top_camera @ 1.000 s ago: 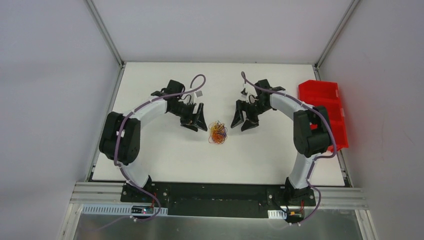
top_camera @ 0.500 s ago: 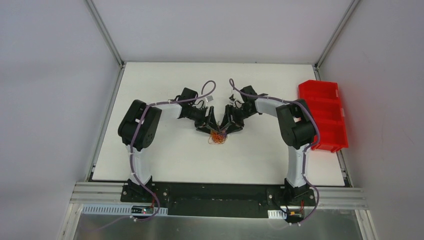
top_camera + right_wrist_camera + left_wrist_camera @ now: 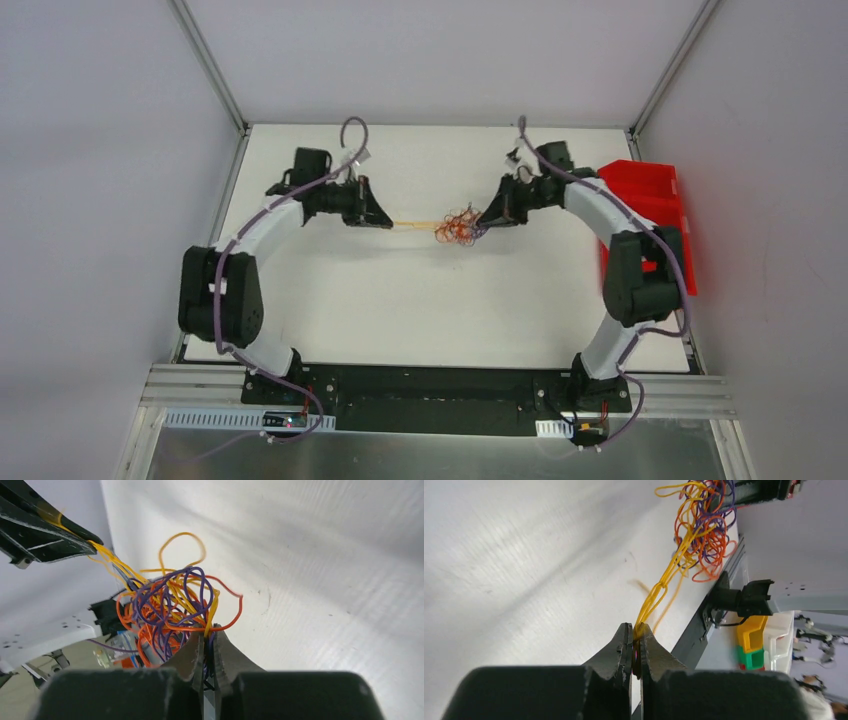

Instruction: Untangle the cables

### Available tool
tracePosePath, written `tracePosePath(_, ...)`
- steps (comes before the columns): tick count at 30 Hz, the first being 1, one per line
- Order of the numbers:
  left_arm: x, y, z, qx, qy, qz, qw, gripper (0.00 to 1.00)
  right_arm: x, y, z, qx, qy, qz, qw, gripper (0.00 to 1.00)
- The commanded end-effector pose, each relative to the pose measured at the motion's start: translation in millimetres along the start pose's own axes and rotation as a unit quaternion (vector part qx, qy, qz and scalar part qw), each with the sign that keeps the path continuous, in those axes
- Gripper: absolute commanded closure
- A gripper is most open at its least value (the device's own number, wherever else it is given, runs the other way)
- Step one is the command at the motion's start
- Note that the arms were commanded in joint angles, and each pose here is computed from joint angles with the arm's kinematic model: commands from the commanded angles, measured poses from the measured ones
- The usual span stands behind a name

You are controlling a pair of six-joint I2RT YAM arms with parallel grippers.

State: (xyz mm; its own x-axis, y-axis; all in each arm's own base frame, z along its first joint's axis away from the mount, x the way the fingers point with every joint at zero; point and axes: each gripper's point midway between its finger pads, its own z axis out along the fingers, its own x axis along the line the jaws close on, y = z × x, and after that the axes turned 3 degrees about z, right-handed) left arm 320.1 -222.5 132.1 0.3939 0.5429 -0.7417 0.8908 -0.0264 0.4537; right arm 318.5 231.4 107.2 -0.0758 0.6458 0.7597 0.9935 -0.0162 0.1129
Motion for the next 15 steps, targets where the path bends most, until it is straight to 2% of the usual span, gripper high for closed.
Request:
tracePosePath(1, 8.9, 43.2, -107.8, -0.099, 0.106, 0.063, 0.987, 1.00, -35.0, 47.2, -112.8, -0.146, -0.099, -0.008, 0.984, 1.00)
tracePosePath(5, 4.6, 91.6, -187.1, -0.197, 0.156, 0.082, 0.964, 1.00, -20.9, 84.6, -181.5, -0.241, -0.094, -0.011, 0.966, 1.00)
tracePosePath(9, 11.7, 126.0, -253.7, -0.267, 0.196, 0.079, 0.940, 1.00, -15.7, 109.1, -223.4, -0.297, -0.094, -0.016, 0.950, 1.00)
tracePosePath(12, 19.5, 138.4, -279.7, -0.289, 0.208, 0.072, 0.932, 1.00, -18.0, 121.8, -240.4, -0.317, -0.083, 0.004, 0.945, 1.00)
tracePosePath(15, 26.5, 139.0, -281.8, -0.288, 0.210, 0.068, 0.932, 1.00, -14.7, 125.5, -239.1, -0.315, -0.056, 0.015, 0.947, 1.00)
